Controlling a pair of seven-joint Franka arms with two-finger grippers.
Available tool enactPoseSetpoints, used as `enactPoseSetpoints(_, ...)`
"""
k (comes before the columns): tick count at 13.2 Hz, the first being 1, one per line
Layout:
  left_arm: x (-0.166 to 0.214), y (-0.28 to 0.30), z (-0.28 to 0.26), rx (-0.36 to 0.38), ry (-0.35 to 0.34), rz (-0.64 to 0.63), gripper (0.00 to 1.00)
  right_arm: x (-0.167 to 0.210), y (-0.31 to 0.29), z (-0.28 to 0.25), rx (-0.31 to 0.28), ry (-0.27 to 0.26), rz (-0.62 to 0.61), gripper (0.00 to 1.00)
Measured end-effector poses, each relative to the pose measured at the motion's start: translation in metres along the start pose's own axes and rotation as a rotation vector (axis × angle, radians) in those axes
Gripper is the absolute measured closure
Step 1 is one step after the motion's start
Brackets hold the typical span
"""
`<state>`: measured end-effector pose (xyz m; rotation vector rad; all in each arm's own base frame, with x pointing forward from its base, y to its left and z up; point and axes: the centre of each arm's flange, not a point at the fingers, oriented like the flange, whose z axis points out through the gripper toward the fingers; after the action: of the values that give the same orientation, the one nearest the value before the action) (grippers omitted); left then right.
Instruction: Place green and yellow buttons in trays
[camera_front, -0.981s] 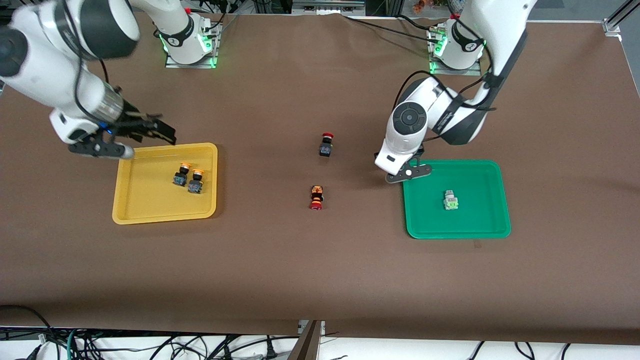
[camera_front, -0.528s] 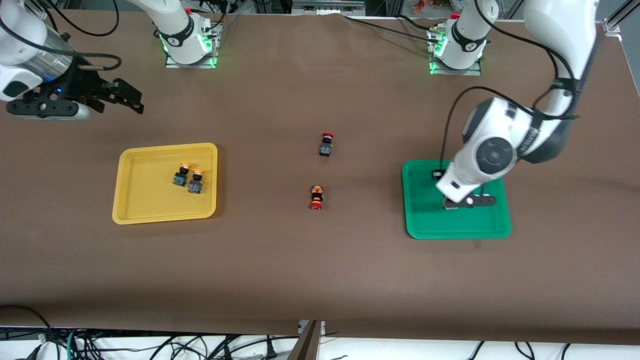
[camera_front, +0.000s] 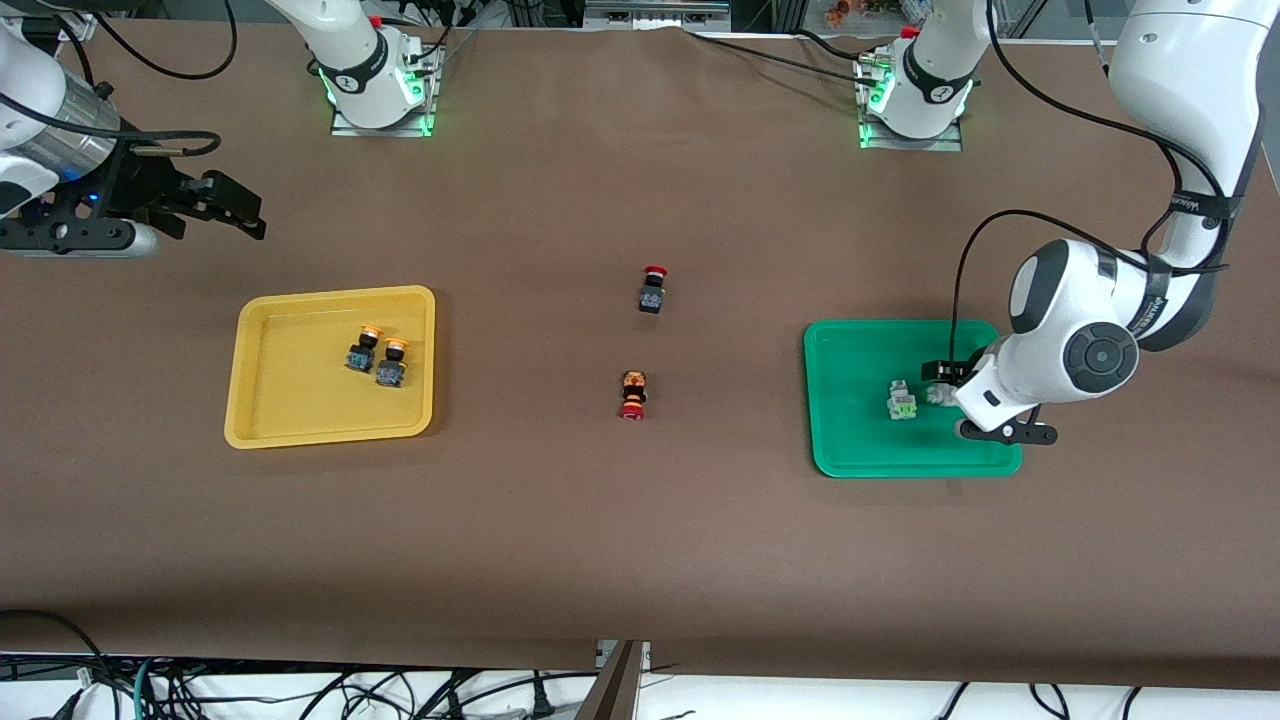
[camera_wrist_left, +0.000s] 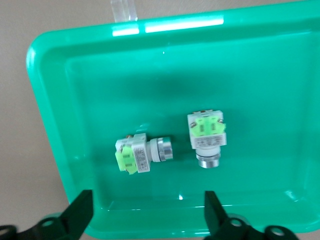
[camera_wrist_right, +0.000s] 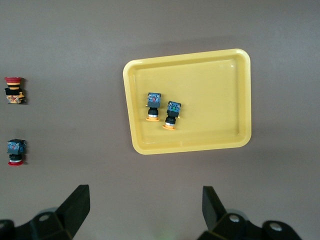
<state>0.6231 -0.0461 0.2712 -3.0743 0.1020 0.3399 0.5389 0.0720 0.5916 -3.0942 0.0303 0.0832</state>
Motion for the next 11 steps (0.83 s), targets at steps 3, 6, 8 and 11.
enactPoseSetpoints(3, -0.005, 0.010, -0.078, 0.028, 0.035, 0.009, 0.00, 0.001, -0.001, -0.001, -0.001, 0.002, -0.001, 0.00)
enactPoseSetpoints(6, -0.021, 0.000, -0.188, 0.052, 0.061, -0.029, 0.00, 0.004, 0.000, 0.005, -0.002, -0.008, -0.001, 0.00)
enactPoseSetpoints(8, -0.041, -0.002, -0.241, 0.027, 0.115, -0.056, 0.00, 0.006, -0.002, 0.007, -0.004, -0.012, -0.006, 0.00)
enactPoseSetpoints(11, -0.087, -0.016, -0.290, -0.006, 0.175, -0.137, 0.00, 0.006, -0.003, 0.005, -0.005, -0.007, -0.015, 0.00)
